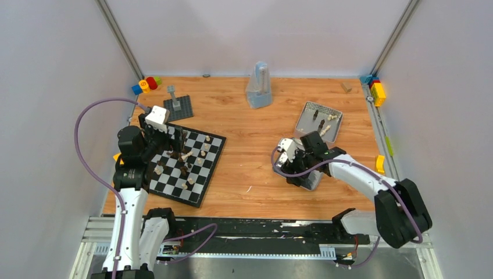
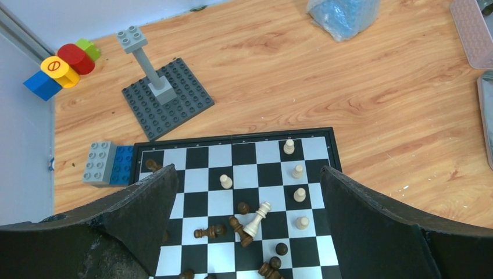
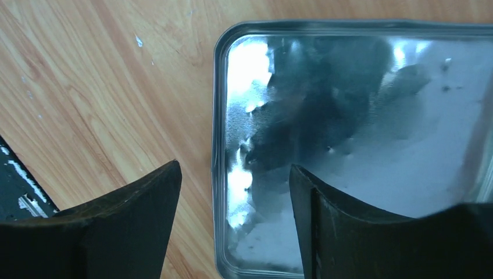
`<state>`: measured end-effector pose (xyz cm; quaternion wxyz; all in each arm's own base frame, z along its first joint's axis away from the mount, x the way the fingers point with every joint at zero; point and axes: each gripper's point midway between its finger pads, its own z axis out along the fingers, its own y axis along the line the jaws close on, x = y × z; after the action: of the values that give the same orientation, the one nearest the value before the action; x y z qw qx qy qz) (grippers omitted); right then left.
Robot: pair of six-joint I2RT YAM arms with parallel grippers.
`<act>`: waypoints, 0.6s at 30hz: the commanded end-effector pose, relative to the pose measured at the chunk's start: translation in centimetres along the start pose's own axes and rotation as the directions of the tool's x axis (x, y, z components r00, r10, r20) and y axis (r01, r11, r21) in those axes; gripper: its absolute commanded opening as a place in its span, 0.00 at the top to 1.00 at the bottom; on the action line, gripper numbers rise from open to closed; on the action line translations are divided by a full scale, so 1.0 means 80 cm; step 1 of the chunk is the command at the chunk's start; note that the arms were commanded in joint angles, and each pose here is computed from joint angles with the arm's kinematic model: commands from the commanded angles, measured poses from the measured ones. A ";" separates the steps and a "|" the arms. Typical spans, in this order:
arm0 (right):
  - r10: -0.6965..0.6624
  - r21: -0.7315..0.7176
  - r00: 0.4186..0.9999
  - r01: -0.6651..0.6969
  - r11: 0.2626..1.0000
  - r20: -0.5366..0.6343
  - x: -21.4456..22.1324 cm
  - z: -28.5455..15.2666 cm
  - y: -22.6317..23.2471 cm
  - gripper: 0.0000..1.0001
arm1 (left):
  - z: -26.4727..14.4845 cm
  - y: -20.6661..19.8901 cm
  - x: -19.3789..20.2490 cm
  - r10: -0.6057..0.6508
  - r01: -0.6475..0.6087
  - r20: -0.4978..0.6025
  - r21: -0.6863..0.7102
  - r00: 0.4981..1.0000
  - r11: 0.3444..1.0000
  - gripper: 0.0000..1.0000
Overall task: Set up the chess pieces on the board
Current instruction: Move the lid to the center of the board.
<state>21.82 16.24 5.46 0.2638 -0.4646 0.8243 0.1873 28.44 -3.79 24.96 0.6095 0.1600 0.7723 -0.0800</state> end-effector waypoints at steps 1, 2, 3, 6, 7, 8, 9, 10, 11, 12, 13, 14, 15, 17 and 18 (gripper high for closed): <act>-0.072 0.023 0.993 0.074 0.997 -0.092 0.014 0.018 -0.007 0.36 | -0.001 -0.001 -0.016 0.034 -0.035 0.036 0.011 0.999 0.999 0.00; -0.077 0.017 0.990 0.079 0.997 -0.116 0.021 0.022 -0.005 0.39 | -0.001 -0.001 -0.015 0.034 -0.034 0.035 0.012 0.999 0.999 0.00; -0.080 0.007 0.987 0.082 0.997 -0.137 0.027 0.024 -0.001 0.41 | -0.001 -0.002 -0.015 0.034 -0.035 0.036 0.016 0.999 0.999 0.00; -0.097 -0.024 0.979 0.095 0.995 -0.177 0.041 0.026 0.012 0.46 | -0.001 -0.002 -0.015 0.033 -0.034 0.036 0.017 0.999 0.999 0.00; -0.101 -0.031 0.976 0.097 0.995 -0.191 0.047 0.026 0.015 0.49 | 0.000 -0.002 -0.015 0.033 -0.034 0.036 0.018 0.999 0.999 0.00; -0.109 -0.032 0.973 0.104 0.994 -0.202 0.051 0.026 0.017 0.52 | 0.000 -0.003 -0.014 0.032 -0.032 0.035 0.019 0.999 0.999 0.00; -0.113 -0.031 0.969 0.109 0.994 -0.217 0.057 0.025 0.018 0.56 | 0.000 -0.003 -0.014 0.031 -0.032 0.034 0.020 0.999 0.999 0.00; -0.115 -0.024 0.964 0.113 0.993 -0.241 0.064 0.023 0.017 0.60 | 0.000 -0.003 -0.014 0.031 -0.032 0.034 0.020 0.999 0.999 0.00; -0.117 -0.019 0.959 0.116 0.993 -0.259 0.071 0.021 0.017 0.65 | 0.000 -0.003 -0.014 0.031 -0.032 0.035 0.020 0.999 0.999 0.00; -0.119 -0.013 0.954 0.120 0.993 -0.276 0.077 0.018 0.016 0.69 | 0.000 -0.004 -0.015 0.031 -0.032 0.035 0.023 0.999 0.999 0.00; -0.119 -0.008 0.949 0.122 0.993 -0.293 0.083 0.015 0.016 0.74 | 0.000 -0.004 -0.014 0.029 -0.030 0.035 0.023 0.999 0.999 0.00; -0.121 -0.002 0.944 0.127 0.992 -0.308 0.089 0.011 0.016 0.79 | 0.000 -0.003 -0.014 0.028 -0.029 0.034 0.023 0.999 0.999 0.00; -0.125 0.002 0.938 0.133 0.991 -0.322 0.096 0.007 0.017 0.84 | 0.001 -0.004 -0.014 0.028 -0.029 0.034 0.025 0.999 0.999 0.00; -0.142 0.012 0.930 0.155 0.988 -0.339 0.106 -0.004 0.017 0.94 | 0.001 -0.004 -0.013 0.028 -0.029 0.034 0.027 0.999 0.999 0.00; -0.147 0.015 0.926 0.162 0.987 -0.347 0.111 -0.008 0.018 0.99 | 0.001 -0.004 -0.014 0.029 -0.030 0.035 0.028 0.999 0.999 0.00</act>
<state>19.19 14.44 1.67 0.1924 -0.5334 0.8161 0.1111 28.44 -3.91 24.90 0.6085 0.1642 0.7720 -0.0823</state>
